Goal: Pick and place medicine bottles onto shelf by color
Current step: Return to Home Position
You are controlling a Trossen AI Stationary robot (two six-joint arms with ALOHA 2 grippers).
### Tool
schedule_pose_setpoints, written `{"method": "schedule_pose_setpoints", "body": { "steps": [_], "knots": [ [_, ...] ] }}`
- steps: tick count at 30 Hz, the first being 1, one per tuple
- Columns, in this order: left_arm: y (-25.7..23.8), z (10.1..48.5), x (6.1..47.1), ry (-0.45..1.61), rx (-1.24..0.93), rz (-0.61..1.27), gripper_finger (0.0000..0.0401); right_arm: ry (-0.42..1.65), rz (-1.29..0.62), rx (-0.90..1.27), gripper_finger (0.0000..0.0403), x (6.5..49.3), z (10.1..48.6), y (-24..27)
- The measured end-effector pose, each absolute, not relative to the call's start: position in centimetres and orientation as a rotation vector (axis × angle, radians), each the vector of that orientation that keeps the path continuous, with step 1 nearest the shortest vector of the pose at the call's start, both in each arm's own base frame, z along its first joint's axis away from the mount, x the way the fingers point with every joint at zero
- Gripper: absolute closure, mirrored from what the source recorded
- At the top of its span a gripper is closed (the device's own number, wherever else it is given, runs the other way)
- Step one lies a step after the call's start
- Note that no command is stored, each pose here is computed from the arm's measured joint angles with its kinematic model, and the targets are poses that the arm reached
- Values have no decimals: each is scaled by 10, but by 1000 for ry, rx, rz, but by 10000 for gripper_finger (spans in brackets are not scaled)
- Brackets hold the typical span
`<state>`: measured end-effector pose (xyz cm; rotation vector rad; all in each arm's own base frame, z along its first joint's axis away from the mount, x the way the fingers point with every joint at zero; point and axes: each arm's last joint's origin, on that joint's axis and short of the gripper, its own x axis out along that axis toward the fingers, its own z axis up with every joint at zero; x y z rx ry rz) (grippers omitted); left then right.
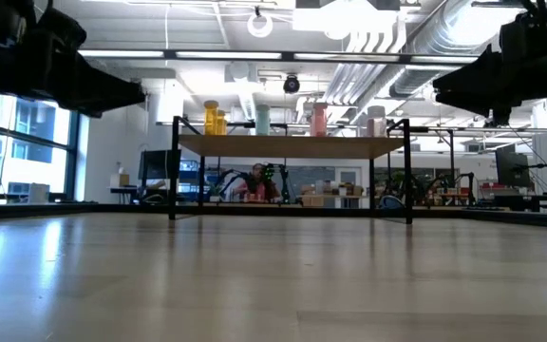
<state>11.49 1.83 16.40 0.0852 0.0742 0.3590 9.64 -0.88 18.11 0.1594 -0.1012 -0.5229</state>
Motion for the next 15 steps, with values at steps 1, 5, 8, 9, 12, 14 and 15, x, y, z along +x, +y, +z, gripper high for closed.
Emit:
{"method": "schedule_pose_setpoints", "body": {
  "steps": [1,5,8,9,12,14,15],
  "knots": [
    [18,163,115,79,70,357,222,-105,-535,172,197,96,181,-9],
    [19,162,115,88,69,378,222,-123,-564,227,197,96,181,-10],
    [19,162,115,89,70,387,222,-115,-563,211,197,96,181,-10],
    [19,163,115,87,69,387,222,-110,-563,200,197,96,181,-10],
    [19,163,115,84,62,388,222,-100,-565,168,197,96,180,-10],
    [19,163,115,84,62,388,222,-92,-565,149,197,96,180,-10],
    [19,163,115,84,62,388,222,-89,-566,140,197,96,180,-10]
  ]
}}
